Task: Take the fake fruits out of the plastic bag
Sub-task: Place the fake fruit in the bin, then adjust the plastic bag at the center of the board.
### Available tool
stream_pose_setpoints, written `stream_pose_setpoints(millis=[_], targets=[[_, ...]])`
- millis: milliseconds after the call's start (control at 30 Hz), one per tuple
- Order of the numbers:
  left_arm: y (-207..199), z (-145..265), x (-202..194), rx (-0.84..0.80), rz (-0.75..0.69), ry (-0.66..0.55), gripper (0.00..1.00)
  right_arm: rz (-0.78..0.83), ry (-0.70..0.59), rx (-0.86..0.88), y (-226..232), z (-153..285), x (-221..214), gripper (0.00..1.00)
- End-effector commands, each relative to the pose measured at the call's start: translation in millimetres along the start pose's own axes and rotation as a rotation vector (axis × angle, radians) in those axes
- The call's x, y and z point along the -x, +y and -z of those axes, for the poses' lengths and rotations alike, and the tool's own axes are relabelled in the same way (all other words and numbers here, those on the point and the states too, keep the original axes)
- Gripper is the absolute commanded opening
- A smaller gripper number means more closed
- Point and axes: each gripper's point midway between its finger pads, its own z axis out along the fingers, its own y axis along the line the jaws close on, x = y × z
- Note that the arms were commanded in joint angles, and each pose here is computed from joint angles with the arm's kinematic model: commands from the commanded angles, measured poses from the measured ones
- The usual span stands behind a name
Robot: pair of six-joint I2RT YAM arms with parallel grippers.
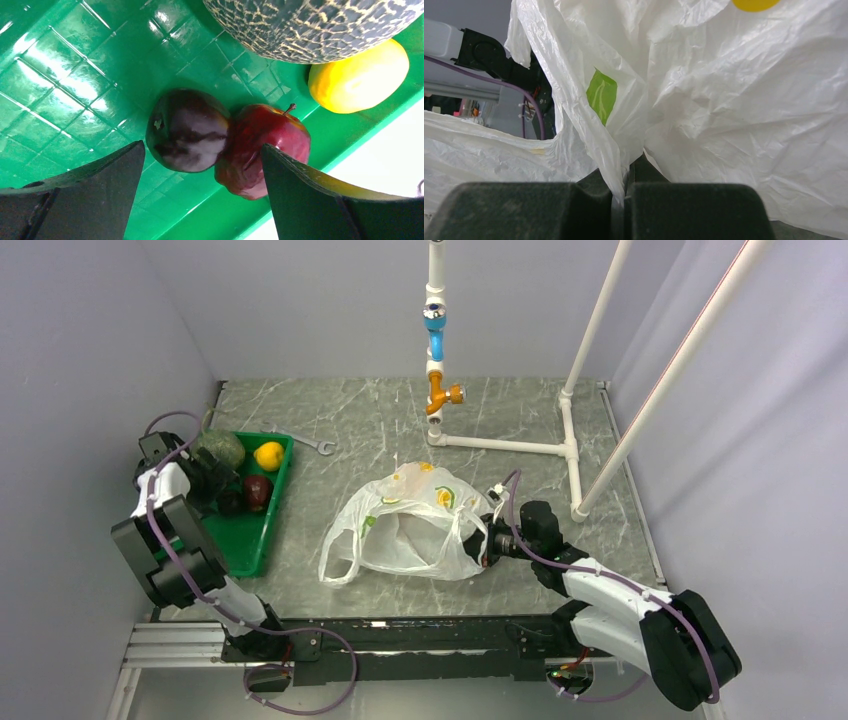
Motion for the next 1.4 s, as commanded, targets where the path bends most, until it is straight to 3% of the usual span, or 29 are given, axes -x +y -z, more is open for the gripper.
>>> stream_pose_setpoints(millis=[0, 167, 333, 500, 667, 767, 967, 1067, 1167, 1300, 1367], targets=[[-16, 29, 26, 0.013, -0.079, -0.136, 0.92, 0.056, -0.049, 0.043, 13, 0, 20, 0.00], [-40, 67, 28, 0.007, -0.199, -0.289, 0.91, 0.053, -0.055, 0.044, 13, 1, 19, 0.00], [-77, 134, 25, 0.003, -0.369, -0.583, 0.89, 0.054, -0.073, 0.031, 12, 5, 17, 0.00], [-134, 189, -23, -0.217, -0.612, -0.793, 0.91, 0.054, -0.072, 0.036, 12, 3, 18, 0.00], [-180, 231, -85, -0.450, -0.887, -0.851, 0.99, 0.064, -0.071, 0.024, 10, 2, 21, 0.00], [-191, 243, -123, -0.612, -0.875, -0.741, 0.99, 0.074, -0.079, 0.037, 15, 2, 25, 0.00], [-212, 238, -243, -1.066, -0.780, -0.192, 0.95, 0.057, -0.089, 0.039, 11, -1, 24, 0.00], [-216, 238, -294, -1.245, -0.711, -0.017, 0.90, 0.039, -0.087, 0.063, 12, -4, 21, 0.00], [-215, 221, -327, -1.190, -0.717, -0.020, 0.77, 0.035, -0.055, 0.105, 17, -8, 19, 0.00], [-203, 191, -346, -0.907, -0.828, -0.193, 0.82, 0.042, -0.044, 0.133, 25, -10, 19, 0.00], [-204, 176, -353, -0.826, -0.894, -0.201, 0.82, 0.047, -0.052, 0.121, 24, -9, 19, 0.00]])
